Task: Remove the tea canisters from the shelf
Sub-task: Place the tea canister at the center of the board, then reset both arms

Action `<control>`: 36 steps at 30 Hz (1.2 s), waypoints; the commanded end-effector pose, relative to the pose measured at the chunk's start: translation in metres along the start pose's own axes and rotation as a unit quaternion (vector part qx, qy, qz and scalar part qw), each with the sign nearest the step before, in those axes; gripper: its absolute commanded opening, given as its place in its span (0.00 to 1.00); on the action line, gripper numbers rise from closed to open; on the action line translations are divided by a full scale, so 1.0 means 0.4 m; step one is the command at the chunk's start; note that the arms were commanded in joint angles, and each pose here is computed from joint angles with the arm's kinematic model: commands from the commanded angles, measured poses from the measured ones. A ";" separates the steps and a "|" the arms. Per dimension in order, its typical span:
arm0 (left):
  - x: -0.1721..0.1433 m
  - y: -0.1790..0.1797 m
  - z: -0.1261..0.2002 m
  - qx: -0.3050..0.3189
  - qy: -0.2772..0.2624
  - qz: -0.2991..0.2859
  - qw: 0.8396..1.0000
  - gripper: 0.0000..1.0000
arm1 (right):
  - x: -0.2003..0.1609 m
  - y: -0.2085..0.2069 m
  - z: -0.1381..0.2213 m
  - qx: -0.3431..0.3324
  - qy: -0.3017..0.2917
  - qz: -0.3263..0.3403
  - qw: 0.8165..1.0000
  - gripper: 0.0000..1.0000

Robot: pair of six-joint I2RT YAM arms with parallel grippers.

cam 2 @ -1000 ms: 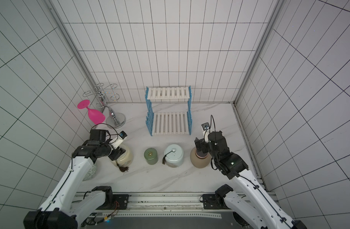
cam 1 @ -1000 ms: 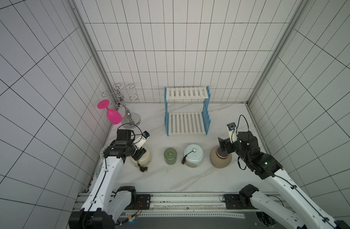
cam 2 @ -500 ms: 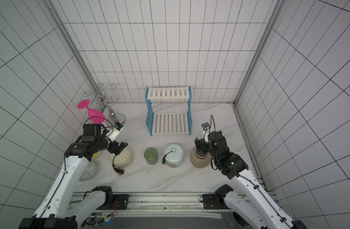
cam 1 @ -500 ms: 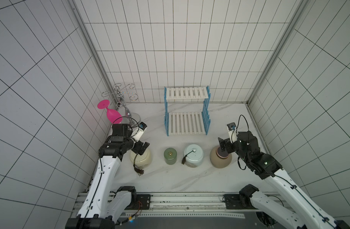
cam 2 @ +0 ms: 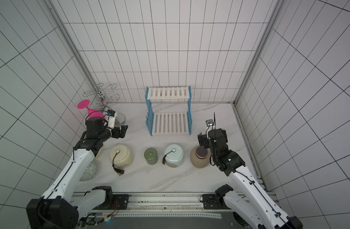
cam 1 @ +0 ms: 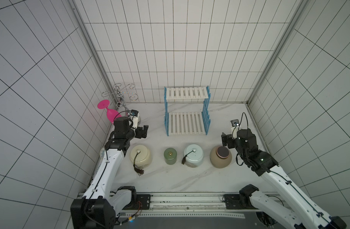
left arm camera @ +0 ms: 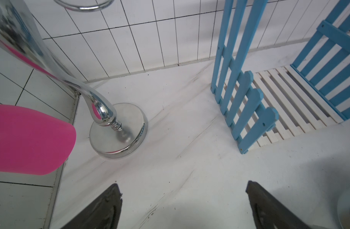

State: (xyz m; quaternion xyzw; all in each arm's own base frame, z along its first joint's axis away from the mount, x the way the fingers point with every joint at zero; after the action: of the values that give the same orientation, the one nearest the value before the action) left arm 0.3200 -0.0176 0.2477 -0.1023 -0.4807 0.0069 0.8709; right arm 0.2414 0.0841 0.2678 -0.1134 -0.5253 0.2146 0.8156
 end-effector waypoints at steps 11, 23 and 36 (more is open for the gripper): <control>-0.035 0.044 -0.157 -0.003 -0.073 0.079 0.994 0.99 | -0.110 -0.168 -0.106 -0.121 0.008 -0.173 0.977 0.99; -0.131 0.060 -0.205 -0.012 -0.106 0.048 0.993 0.99 | -0.214 -0.178 -0.161 -0.186 0.006 -0.179 0.966 0.99; -0.166 0.105 -0.223 0.024 -0.143 0.067 0.987 0.99 | -0.265 -0.192 -0.266 -0.201 0.029 -0.186 0.961 0.99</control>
State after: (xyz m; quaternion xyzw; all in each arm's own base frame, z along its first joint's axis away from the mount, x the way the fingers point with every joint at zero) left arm 0.3622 -0.0096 0.1392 -0.1249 -0.5721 0.0666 0.8079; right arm 0.3114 -0.0239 0.1687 -0.1756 -0.5299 -0.0415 0.8287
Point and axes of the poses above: each gripper's point midway between its finger pads, its own z axis back along the fingers, its own y axis along the line the jaws close on, x = y × z, the point moved 5 cm from there along z, back along the fingers, and after that the axes turned 12 degrees about z, right-handed, at the moved point
